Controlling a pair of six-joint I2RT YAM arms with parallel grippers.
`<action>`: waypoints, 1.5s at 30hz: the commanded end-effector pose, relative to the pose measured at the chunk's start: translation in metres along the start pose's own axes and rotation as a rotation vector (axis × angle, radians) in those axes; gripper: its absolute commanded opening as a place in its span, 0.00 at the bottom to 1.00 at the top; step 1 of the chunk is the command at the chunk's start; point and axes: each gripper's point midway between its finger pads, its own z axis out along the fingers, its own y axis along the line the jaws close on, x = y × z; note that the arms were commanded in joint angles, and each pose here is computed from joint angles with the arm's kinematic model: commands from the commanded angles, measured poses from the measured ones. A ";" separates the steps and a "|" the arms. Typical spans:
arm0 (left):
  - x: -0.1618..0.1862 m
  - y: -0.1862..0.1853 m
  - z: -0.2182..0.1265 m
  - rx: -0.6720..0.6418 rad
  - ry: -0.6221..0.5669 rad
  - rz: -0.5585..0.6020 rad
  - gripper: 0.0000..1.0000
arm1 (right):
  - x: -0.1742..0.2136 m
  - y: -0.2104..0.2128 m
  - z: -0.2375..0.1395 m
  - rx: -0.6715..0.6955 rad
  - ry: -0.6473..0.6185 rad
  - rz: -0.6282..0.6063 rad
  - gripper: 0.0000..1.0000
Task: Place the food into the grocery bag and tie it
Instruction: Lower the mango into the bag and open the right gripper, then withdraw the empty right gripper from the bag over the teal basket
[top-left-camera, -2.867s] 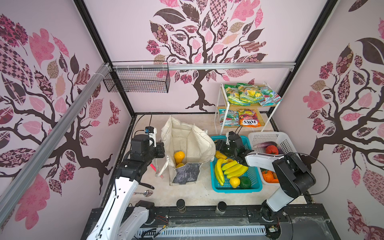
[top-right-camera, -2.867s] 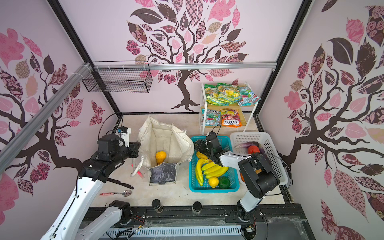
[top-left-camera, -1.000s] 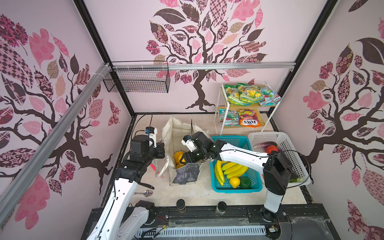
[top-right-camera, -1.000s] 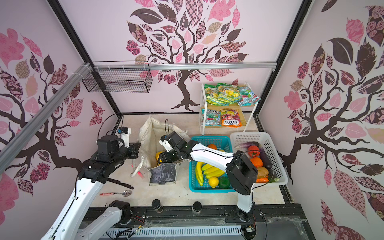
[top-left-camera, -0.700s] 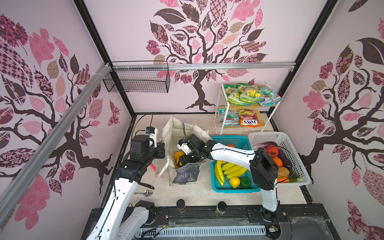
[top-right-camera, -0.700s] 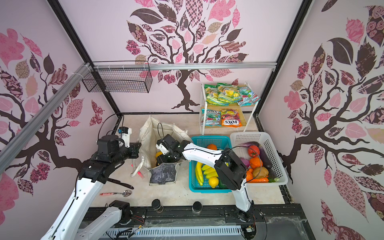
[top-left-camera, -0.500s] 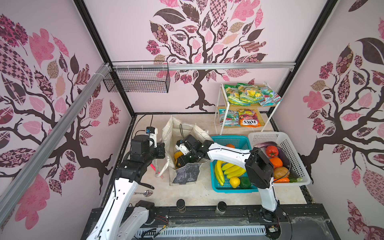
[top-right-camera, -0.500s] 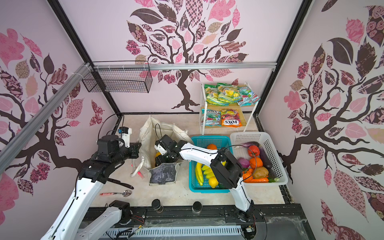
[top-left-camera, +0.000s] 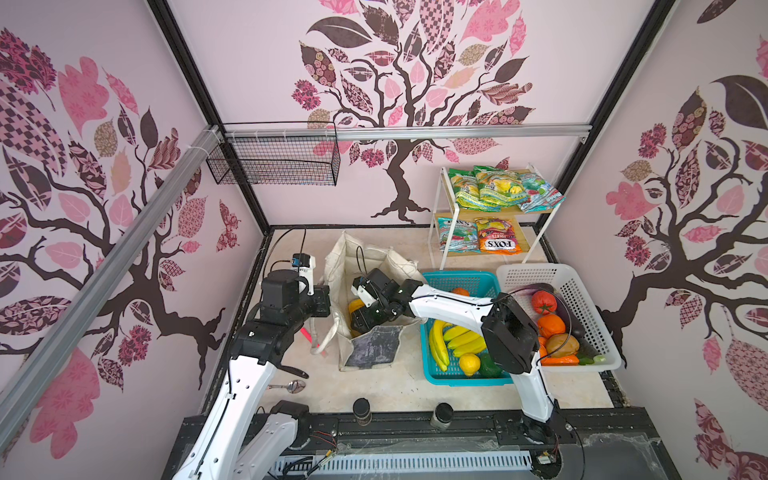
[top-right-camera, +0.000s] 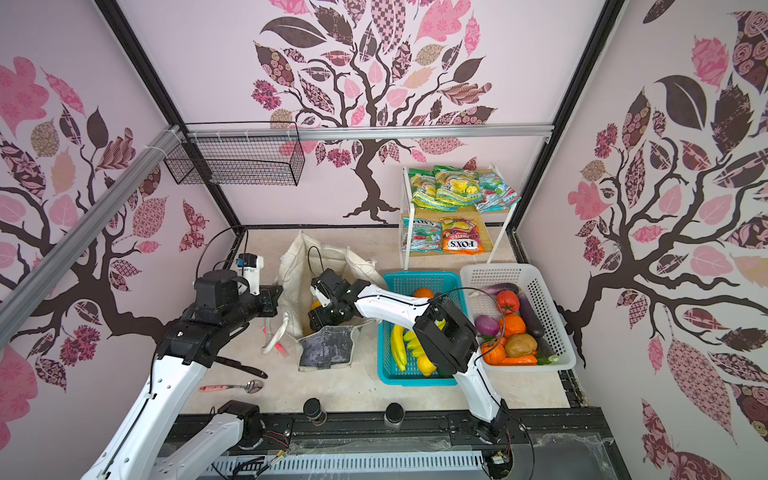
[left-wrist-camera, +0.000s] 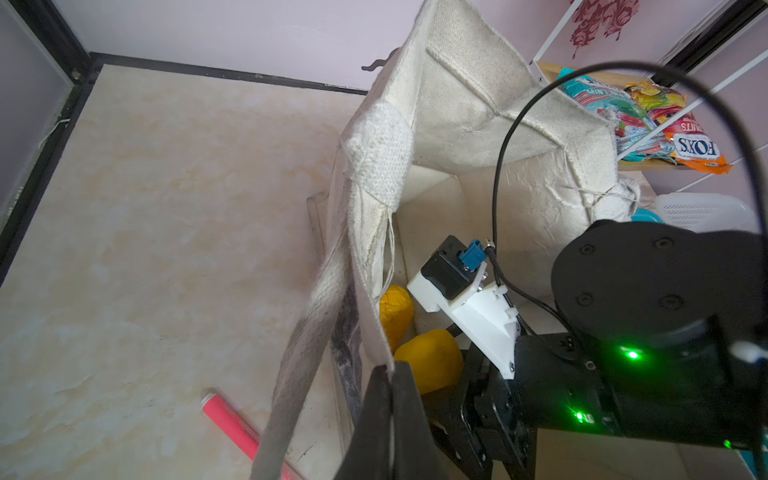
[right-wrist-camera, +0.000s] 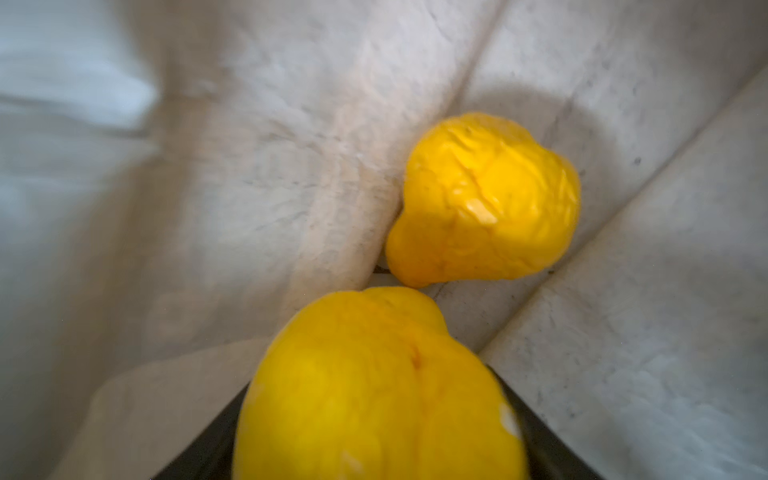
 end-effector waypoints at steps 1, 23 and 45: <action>0.001 -0.002 -0.002 0.008 -0.007 0.016 0.00 | 0.010 -0.011 0.012 0.048 0.038 0.034 0.81; 0.001 0.001 -0.001 -0.011 -0.006 0.012 0.00 | -0.050 0.026 -0.136 -0.020 -0.386 0.041 1.00; 0.002 0.000 0.000 -0.012 0.001 0.011 0.00 | 0.006 -0.038 -0.301 0.147 -0.756 0.146 1.00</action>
